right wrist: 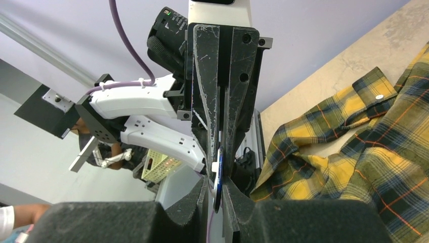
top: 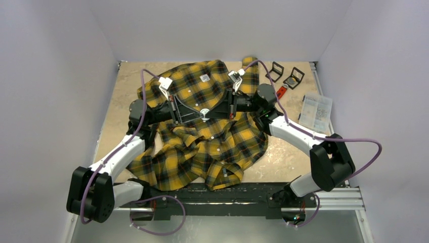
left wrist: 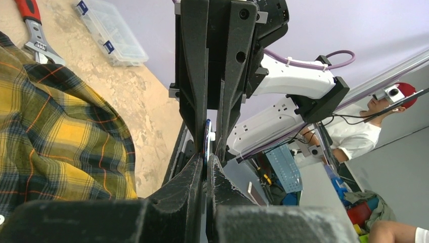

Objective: Remove the brooch from the garment

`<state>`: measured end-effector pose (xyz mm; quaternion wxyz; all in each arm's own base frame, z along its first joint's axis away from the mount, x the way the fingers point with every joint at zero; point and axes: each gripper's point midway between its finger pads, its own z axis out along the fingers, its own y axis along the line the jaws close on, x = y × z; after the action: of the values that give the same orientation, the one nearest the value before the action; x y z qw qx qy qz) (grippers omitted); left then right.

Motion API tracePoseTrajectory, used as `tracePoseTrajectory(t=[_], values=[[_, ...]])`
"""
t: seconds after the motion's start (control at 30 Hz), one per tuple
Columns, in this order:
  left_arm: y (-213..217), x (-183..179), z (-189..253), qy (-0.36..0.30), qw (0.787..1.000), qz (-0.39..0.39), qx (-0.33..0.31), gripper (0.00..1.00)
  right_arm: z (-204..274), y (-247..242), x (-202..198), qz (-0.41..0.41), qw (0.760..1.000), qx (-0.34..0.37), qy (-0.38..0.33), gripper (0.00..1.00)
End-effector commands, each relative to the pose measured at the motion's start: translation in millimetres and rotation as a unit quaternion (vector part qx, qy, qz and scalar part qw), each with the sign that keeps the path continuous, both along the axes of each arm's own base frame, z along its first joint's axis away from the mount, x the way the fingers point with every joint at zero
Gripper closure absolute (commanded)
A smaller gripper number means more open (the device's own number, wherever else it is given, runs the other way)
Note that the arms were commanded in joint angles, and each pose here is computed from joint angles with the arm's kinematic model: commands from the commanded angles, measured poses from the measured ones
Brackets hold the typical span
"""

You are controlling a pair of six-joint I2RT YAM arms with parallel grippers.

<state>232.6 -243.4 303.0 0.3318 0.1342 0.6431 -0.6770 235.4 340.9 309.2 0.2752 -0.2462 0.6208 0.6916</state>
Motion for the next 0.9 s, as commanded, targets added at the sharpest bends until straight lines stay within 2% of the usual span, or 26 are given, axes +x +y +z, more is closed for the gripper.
tracePoseTrajectory(t=[0.0, 0.43, 0.87], values=[[-3.5, -12.3, 13.2, -0.061, 0.998, -0.025, -0.002, 1.00, 16.5, 1.8, 4.3, -0.003, 1.000, 0.018, -0.026, 0.82], [-6.8, -16.1, 14.4, -0.093, 0.995, -0.036, 0.012, 1.00, 8.0, 4.0, 8.6, -0.003, 1.000, 0.000, -0.012, 0.93], [-8.3, -18.2, 16.8, -0.115, 0.992, -0.041, 0.020, 1.00, -5.0, 4.1, 12.0, -0.012, 0.999, -0.030, 0.005, 0.96]])
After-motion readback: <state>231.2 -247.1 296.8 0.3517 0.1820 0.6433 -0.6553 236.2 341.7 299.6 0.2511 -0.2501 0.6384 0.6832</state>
